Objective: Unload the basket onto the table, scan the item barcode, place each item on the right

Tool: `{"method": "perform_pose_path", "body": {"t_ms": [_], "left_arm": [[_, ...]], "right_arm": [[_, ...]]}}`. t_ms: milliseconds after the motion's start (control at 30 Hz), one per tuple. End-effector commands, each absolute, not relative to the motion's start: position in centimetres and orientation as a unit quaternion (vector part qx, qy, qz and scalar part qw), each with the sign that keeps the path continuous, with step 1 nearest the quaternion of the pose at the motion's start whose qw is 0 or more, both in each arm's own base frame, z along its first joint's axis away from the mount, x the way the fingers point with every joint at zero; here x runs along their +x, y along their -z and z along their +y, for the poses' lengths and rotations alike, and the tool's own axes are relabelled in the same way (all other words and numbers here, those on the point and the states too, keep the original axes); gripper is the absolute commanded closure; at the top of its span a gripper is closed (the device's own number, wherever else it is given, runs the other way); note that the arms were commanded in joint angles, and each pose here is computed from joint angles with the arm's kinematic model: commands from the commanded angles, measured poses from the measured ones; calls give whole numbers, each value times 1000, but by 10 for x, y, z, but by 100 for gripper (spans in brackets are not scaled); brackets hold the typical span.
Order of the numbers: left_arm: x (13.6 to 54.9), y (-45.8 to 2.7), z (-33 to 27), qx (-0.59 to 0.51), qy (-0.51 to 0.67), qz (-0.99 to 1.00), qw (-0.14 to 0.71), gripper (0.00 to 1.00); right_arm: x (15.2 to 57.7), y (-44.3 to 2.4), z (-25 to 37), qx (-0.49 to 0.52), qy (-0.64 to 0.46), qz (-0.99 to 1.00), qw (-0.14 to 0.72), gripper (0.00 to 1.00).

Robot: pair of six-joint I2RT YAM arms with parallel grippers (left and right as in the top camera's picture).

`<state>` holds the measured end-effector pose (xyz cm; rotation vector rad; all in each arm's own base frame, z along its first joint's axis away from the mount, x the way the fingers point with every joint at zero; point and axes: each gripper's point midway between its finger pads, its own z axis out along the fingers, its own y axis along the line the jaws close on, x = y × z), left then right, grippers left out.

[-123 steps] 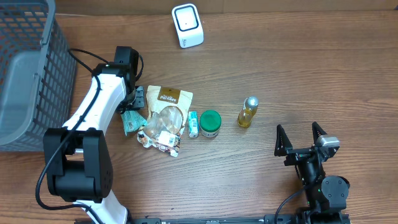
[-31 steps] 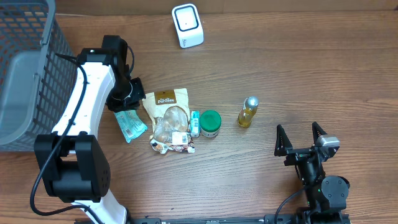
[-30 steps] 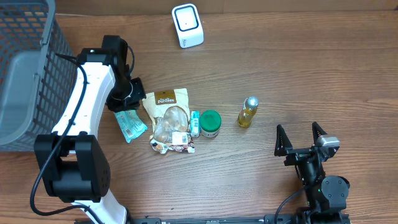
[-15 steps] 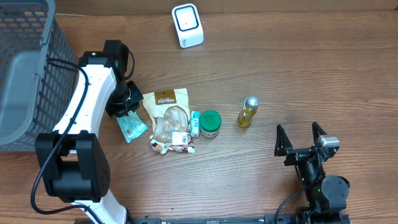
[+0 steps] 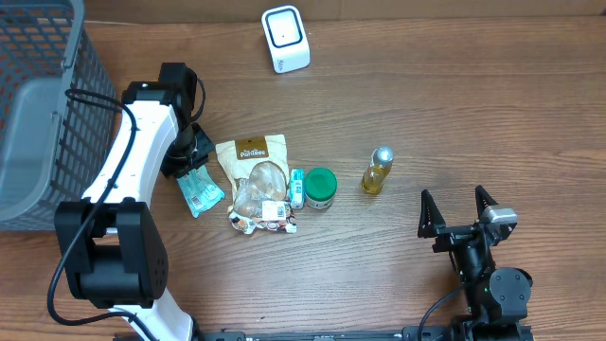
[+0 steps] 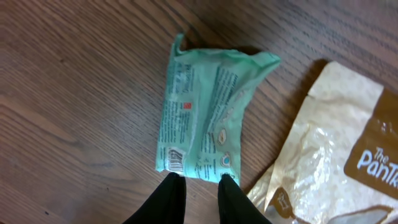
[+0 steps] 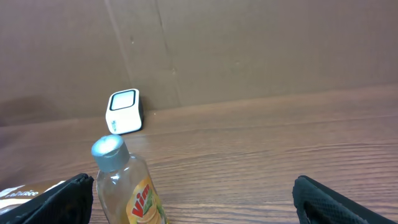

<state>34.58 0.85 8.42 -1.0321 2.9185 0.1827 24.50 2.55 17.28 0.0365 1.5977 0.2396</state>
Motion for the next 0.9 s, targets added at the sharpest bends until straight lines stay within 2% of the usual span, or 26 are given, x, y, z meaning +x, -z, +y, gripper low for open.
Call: {"method": "perform_pose_path", "body": {"t_ms": [0,267,467,500,667,733,867], "left_arm": [[349,-81,17,-369,-79,926,34,78],[346,-74,17,-366,-83,926,33,80],[351,-61,4,-359,-61,931,40,74],[351,-59,3,-357,-60,931,42,71],[351,-49,1,-356,-58,932,48,68],[352,-45,1,-356,-55,932,51,73],[351,-36,0,-356,-51,931,54,74]], "right_arm": [[245,-169,25,19,-107,716,690,0],[245,-169,25,19,-107,716,690,0],[245,-169,25,19,-107,716,690,0],[245,-169,25,19,-107,716,690,0],[245,-169,25,19,-107,716,690,0],[245,-169,25,19,-107,716,690,0],[245,-170,25,19,-107,716,690,0]]}}
